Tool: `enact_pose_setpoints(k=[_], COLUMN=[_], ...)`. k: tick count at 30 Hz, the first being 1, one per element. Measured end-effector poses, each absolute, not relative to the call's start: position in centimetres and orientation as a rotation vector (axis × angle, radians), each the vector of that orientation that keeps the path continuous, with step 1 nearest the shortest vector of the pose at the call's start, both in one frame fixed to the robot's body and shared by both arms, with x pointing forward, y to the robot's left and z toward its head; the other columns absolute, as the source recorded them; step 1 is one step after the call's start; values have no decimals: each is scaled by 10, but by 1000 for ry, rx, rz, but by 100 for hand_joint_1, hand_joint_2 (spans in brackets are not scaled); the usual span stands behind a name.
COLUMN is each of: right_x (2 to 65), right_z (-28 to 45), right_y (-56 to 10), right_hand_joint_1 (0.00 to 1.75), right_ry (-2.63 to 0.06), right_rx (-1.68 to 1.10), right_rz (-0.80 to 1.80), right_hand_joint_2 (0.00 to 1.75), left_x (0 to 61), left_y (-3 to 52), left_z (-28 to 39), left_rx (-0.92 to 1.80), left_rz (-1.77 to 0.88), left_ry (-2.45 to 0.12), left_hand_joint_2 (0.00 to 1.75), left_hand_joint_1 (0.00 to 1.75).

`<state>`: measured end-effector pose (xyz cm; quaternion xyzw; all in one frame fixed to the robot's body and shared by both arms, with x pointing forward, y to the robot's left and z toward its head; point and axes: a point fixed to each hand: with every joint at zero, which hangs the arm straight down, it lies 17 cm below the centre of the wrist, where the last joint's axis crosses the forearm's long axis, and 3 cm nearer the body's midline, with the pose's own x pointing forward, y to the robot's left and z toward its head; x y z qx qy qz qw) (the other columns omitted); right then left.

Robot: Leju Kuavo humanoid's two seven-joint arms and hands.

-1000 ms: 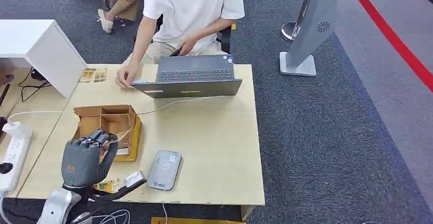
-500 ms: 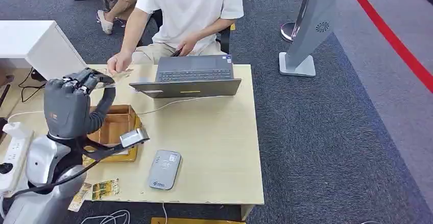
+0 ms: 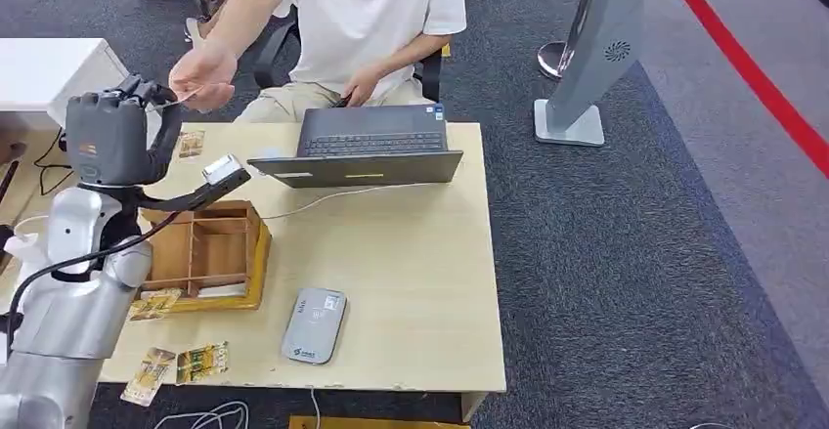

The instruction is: Pass the card to the sensor for recognition and then transmit it.

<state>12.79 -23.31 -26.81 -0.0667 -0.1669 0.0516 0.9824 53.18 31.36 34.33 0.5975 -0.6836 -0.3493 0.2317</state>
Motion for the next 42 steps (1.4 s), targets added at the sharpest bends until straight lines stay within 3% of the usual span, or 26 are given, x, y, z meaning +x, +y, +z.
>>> enact_pose_setpoints(k=[1, 15, 24, 28, 33, 36, 39, 42], right_x=[128, 127, 105, 90, 85, 84, 83, 84], right_z=[-268, -268, -272, -274, -275, -275, -275, -275], right_y=[-233, -233, -239, -242, -245, -245, -250, -253], right_hand_joint_1=[0, 0, 0, 0, 0, 0, 0, 0], right_ry=[-335, -343, -323, -292, -281, -283, -285, -287], right_rx=[-134, -129, -143, -148, -149, -149, -174, -192], right_rz=[105, 83, -21, -73, -108, -116, -118, -112], right_hand_joint_2=[0, 0, 0, 0, 0, 0, 0, 0], left_x=[532, 515, 378, 319, 297, 254, 191, 118], left_y=[315, 301, 272, 340, 485, 581, 666, 697], left_z=[342, 330, 316, 276, 255, 202, 143, 44], left_rx=[1633, 1400, 1227, 1071, 704, 550, 654, 713], left_rz=[-954, -836, -731, -557, -316, 62, 593, 1111], left_ry=[-1878, -2001, -2233, -2127, -1974, -1823, -1742, -1536], left_hand_joint_2=[175, 175, 175, 175, 175, 175, 175, 175], left_hand_joint_1=[0, 0, 0, 0, 0, 0, 0, 0])
